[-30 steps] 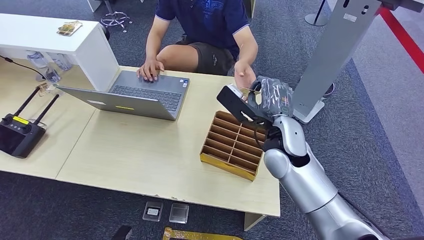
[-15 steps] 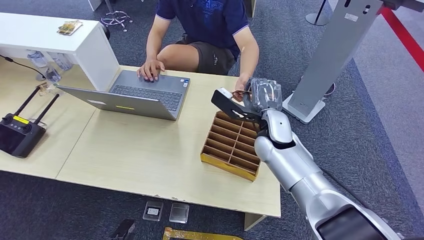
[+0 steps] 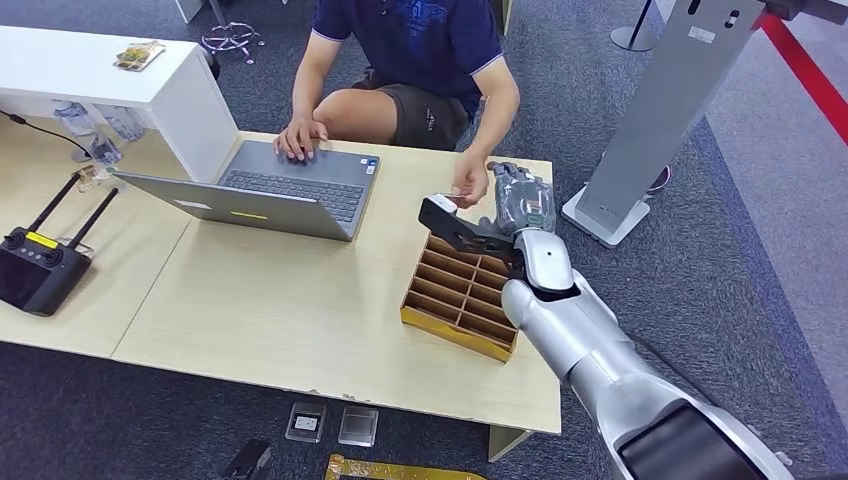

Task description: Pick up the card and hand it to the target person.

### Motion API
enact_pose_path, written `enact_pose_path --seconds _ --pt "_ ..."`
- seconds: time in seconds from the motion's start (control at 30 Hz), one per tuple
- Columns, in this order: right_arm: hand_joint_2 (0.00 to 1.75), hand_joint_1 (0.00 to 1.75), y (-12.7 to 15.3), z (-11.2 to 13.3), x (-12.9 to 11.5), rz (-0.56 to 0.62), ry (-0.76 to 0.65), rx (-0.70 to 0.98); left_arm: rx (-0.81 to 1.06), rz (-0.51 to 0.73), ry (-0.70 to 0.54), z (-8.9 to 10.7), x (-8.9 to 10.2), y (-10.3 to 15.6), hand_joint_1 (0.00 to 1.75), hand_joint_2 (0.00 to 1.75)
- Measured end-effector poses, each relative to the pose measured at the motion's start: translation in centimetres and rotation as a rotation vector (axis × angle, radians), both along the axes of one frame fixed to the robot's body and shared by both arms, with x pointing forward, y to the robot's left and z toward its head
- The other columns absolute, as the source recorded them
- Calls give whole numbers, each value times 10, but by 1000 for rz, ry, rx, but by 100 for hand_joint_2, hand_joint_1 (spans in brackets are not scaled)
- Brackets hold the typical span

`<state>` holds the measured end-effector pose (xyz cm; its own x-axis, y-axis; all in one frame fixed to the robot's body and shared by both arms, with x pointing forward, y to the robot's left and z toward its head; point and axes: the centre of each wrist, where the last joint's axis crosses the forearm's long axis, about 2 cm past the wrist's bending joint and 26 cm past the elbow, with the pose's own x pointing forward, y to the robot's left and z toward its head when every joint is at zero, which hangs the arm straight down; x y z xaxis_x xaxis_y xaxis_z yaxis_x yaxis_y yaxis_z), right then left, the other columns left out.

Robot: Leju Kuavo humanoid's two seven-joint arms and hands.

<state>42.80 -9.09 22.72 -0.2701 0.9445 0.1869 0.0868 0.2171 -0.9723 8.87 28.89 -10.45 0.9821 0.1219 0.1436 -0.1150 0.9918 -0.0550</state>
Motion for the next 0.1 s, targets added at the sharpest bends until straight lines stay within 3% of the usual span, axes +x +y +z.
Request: enact_pose_path --seconds 0.1 --pt "175 0 0 3 2 1 -12 1 1 -1 -4 0 0 0 0 0"
